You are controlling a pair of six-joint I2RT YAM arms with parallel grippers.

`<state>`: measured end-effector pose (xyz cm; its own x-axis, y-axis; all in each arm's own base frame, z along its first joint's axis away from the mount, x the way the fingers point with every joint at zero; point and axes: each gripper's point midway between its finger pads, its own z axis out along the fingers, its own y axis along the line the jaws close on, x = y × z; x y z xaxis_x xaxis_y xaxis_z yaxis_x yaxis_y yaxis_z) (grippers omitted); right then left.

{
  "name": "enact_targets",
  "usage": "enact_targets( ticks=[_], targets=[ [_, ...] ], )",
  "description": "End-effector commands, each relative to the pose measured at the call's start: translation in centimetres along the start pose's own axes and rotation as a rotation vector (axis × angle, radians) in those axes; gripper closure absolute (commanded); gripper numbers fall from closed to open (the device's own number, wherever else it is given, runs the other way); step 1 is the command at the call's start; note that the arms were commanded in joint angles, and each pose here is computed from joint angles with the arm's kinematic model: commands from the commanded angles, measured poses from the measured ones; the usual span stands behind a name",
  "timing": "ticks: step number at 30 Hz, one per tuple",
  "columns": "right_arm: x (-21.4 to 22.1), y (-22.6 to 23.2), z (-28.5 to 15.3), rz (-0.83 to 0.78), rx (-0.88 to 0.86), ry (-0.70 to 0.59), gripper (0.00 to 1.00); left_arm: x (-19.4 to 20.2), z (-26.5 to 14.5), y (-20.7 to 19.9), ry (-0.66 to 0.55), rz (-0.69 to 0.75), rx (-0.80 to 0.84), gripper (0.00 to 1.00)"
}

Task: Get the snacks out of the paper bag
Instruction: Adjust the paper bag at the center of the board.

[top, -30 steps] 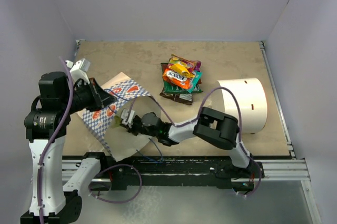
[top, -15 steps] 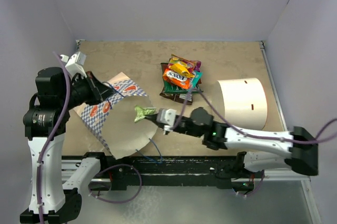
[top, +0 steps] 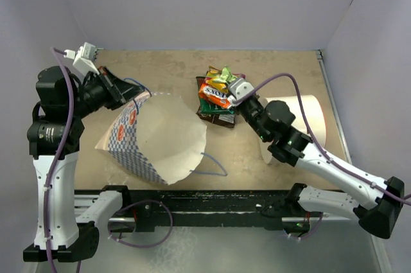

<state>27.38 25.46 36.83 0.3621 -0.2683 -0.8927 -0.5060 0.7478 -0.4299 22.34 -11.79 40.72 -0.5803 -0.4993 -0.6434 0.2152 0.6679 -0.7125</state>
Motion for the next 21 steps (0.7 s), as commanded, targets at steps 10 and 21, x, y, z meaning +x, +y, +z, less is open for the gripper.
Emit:
enact_targets(
  ticks=[10,21],
  targets=[
    [-0.3,-5.6,1.8,0.062,0.178,0.016,1.0,-1.3,-0.6,1.1,-0.092,-0.066,-0.103,1.0],
    [1.4,-7.3,5.5,0.143,0.179,0.161,1.0,3.9,-4.9,13.1,-0.082,-0.064,-0.661,1.0]
  ],
)
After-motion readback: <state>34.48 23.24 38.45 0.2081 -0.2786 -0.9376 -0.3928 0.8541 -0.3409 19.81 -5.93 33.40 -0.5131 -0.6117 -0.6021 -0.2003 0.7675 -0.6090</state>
